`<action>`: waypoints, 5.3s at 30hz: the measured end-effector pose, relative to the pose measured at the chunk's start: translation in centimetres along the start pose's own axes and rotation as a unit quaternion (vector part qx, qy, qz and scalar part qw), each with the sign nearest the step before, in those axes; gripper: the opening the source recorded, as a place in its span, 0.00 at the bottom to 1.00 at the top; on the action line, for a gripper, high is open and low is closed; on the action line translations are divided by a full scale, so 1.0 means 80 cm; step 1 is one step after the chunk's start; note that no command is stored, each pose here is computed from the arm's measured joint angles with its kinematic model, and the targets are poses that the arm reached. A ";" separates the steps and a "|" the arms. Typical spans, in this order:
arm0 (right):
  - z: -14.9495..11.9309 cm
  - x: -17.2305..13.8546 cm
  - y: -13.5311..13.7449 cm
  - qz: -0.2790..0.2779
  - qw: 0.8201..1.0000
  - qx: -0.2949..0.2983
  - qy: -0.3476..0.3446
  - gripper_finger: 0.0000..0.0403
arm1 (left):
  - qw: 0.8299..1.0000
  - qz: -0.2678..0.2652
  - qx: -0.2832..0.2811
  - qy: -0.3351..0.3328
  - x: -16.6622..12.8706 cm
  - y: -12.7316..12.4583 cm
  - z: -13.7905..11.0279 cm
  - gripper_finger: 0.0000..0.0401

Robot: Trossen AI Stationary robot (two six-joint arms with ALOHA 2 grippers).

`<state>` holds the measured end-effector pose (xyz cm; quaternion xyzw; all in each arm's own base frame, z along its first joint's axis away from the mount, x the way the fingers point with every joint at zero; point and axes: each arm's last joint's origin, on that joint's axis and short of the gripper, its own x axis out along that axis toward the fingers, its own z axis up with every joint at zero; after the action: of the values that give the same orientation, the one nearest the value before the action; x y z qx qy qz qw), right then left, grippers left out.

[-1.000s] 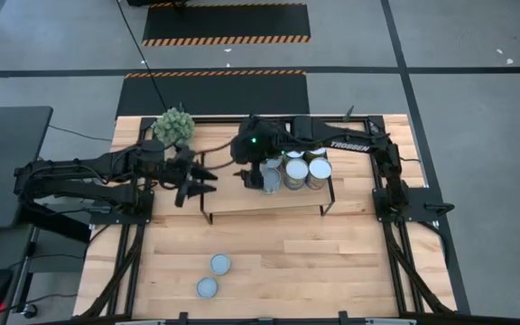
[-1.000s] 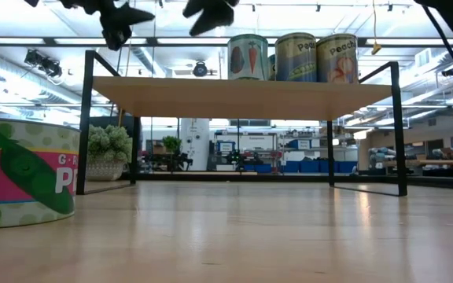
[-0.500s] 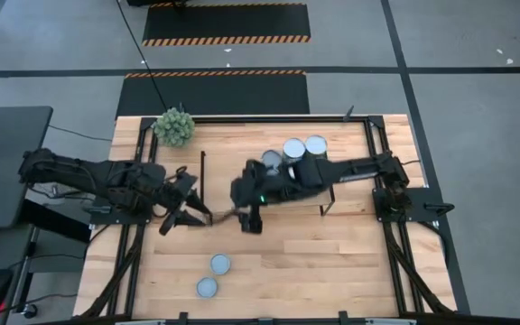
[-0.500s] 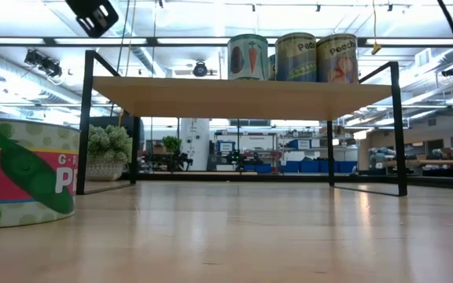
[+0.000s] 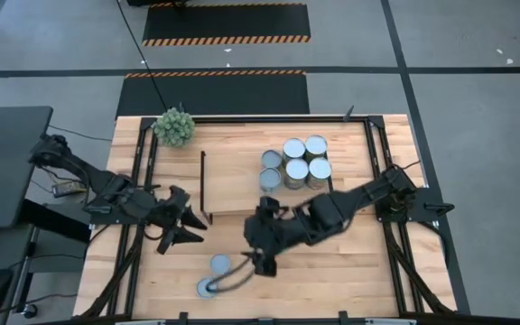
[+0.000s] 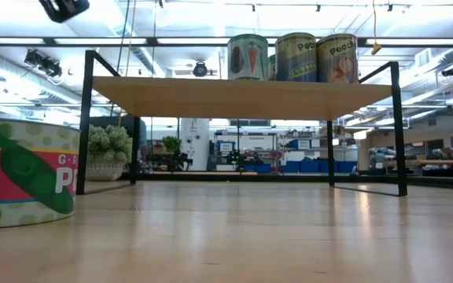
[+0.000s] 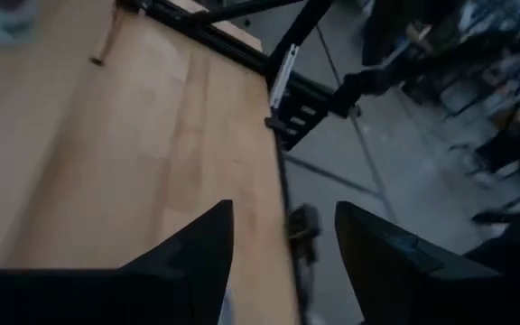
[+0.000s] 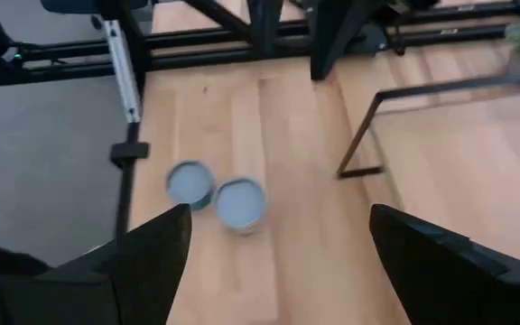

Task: Pick and place cans onto a shelf
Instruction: Put the green can on the shelf

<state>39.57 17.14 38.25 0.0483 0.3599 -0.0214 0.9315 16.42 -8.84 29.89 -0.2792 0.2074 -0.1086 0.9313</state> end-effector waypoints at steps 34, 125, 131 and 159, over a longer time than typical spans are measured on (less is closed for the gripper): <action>-0.119 0.010 0.113 -0.003 0.998 0.043 0.041 0.86 | 0.984 0.052 0.018 0.171 0.084 -0.107 -0.002 0.45; -0.112 -0.069 0.076 -0.007 0.994 0.035 0.100 0.86 | 0.825 0.163 0.357 0.407 0.175 -0.077 0.080 0.71; -0.108 -0.089 0.065 -0.049 0.996 0.042 0.065 0.86 | 0.811 0.168 0.409 0.383 0.144 -0.049 0.128 0.71; -0.101 -0.086 0.062 -0.064 0.995 0.072 0.031 0.86 | 0.785 0.123 0.444 0.415 0.142 0.112 0.176 0.72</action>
<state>29.47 22.98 37.26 0.0924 0.3885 -0.1054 0.9107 33.63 1.63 31.81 0.2647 0.5355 -0.1787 0.7818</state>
